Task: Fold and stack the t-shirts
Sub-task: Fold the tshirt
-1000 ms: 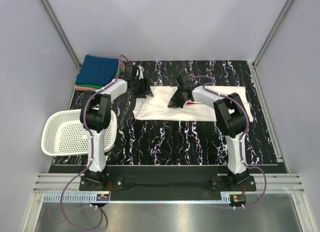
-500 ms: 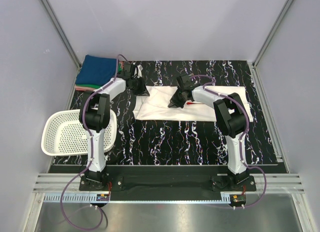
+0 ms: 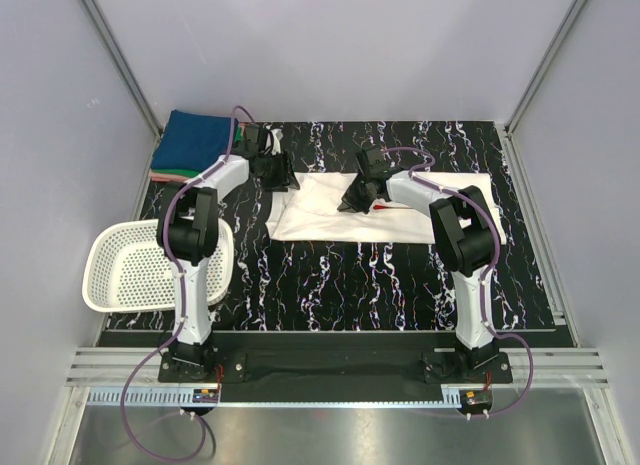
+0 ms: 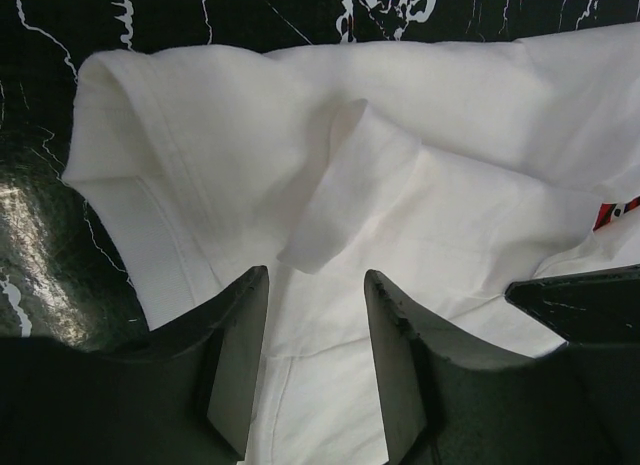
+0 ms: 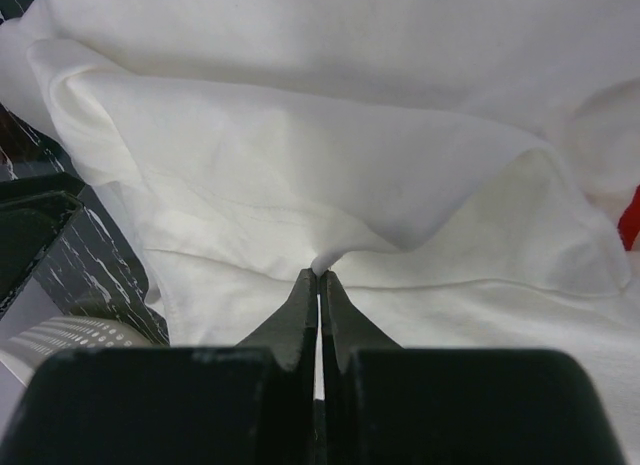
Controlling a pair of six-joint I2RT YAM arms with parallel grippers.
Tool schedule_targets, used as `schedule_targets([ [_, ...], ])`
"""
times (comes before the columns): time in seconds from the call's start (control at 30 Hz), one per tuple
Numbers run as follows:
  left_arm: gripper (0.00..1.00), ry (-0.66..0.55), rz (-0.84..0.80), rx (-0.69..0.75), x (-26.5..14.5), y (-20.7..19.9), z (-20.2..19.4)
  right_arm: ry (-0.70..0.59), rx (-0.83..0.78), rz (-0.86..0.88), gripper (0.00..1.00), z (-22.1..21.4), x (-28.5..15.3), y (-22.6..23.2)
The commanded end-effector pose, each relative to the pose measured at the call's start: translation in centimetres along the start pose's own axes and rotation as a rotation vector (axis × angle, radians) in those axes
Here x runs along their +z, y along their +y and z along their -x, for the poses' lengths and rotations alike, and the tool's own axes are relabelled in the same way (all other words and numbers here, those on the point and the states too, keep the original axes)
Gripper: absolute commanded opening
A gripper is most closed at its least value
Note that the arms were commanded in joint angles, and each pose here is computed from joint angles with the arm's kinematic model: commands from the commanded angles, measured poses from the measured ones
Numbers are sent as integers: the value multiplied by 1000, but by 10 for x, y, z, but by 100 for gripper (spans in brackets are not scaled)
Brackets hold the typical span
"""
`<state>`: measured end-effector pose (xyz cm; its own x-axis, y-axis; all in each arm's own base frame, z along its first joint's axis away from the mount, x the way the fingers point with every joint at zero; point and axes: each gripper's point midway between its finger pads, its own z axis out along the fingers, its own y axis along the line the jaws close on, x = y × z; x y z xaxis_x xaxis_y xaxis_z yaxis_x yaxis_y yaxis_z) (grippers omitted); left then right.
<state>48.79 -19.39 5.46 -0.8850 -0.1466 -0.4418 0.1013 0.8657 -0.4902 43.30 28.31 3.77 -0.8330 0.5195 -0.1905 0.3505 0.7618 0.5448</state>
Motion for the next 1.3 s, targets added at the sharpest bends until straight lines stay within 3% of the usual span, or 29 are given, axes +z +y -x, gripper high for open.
schedule_targets([
  [0.0,48,-55,-66,62,-2,-12,21,-61,-26,87,0,16,-23,27],
  [0.4,49,-56,-77,51,7,-12,22,-59,-31,99,0,16,-26,30],
  [0.73,55,-40,-34,53,10,-1,15,-58,-30,109,0,17,-27,33],
  [0.87,52,-48,-51,50,10,-5,18,-56,-32,104,0,15,-26,31],
  [0.97,27,-53,-86,40,9,-13,22,-59,-32,103,0,17,-25,30],
  [1.0,12,-50,-102,36,9,-16,22,-63,-31,95,0,18,-24,28],
  [1.07,2,-40,-115,14,8,-20,22,-70,-38,97,0,22,-25,28],
  [1.27,0,-46,-157,-131,-4,-33,36,-140,-42,119,0,62,-45,25],
])
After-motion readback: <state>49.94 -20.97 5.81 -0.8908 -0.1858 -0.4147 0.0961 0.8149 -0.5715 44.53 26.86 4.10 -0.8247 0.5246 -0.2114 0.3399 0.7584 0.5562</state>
